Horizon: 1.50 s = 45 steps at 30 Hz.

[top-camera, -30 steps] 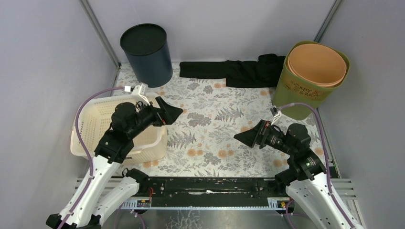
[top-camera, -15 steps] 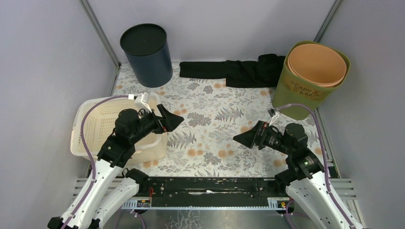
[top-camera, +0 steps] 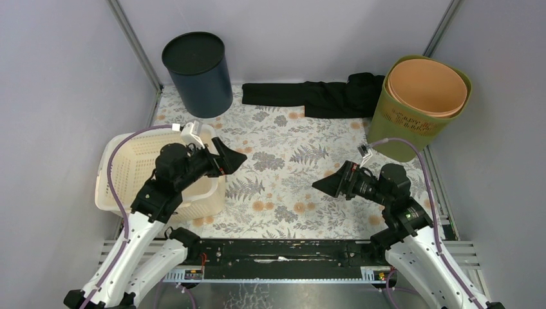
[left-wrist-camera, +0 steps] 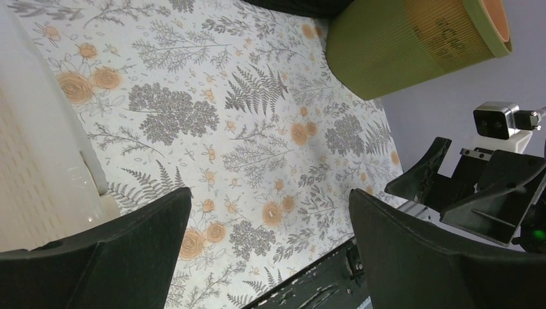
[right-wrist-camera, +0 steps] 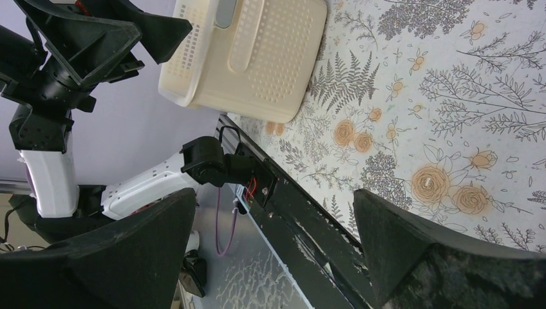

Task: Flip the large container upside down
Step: Move the container to the center of the board.

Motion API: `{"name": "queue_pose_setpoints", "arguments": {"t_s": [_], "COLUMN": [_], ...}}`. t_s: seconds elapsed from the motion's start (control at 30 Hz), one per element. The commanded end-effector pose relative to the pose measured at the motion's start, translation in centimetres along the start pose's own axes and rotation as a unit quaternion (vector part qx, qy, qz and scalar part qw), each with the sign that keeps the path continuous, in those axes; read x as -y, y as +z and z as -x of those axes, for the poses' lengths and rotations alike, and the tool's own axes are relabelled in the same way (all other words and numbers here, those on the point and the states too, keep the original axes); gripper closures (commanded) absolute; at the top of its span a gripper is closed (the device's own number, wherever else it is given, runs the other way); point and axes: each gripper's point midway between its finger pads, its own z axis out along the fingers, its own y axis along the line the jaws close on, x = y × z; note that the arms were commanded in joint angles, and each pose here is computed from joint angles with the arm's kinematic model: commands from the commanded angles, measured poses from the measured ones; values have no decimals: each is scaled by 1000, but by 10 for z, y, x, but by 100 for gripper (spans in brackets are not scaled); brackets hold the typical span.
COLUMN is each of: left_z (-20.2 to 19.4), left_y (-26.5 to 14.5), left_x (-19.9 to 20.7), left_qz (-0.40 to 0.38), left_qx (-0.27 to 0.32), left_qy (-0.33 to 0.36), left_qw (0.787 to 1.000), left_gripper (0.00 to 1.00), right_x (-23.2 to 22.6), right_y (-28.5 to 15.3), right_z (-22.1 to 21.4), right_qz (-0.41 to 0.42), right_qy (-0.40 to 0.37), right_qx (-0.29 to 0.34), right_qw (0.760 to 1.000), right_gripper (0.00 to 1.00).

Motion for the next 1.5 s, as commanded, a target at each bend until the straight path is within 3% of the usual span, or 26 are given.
{"name": "queue_pose_setpoints", "arguments": {"t_s": [0.0,0.4,0.6,0.77,1.0,1.1,1.23,1.47], "left_z": [18,22,33,39,45,46,53,51], "left_y": [-5,0,-1,-3,-1,-2,-10,-12], "left_x": [2,5,15,21,30,31,29,-26], "left_qz": [14,7,-2,-9,-19,-18,-4,142], "left_qx": [24,25,34,36,25,25,42,32], "left_qy": [25,31,33,39,51,53,57,67], "left_qw": [999,999,999,999,998,998,998,987], "left_gripper": [0,0,0,0,0,0,0,0], "right_x": [-10,-7,-24,-18,-26,-42,-63,-47], "right_y": [2,8,11,15,8,15,43,64], "right_z": [3,3,30,68,145,160,151,114], "right_qz": [30,31,26,-76,-205,-190,-104,-47], "right_qy": [-14,-11,-49,-97,-180,-190,-166,-111], "right_qx": [0,-3,16,19,60,62,27,-18], "right_qw": [999,999,998,992,960,961,980,993], "right_gripper": [1,1,1,1,1,1,4,7]}}
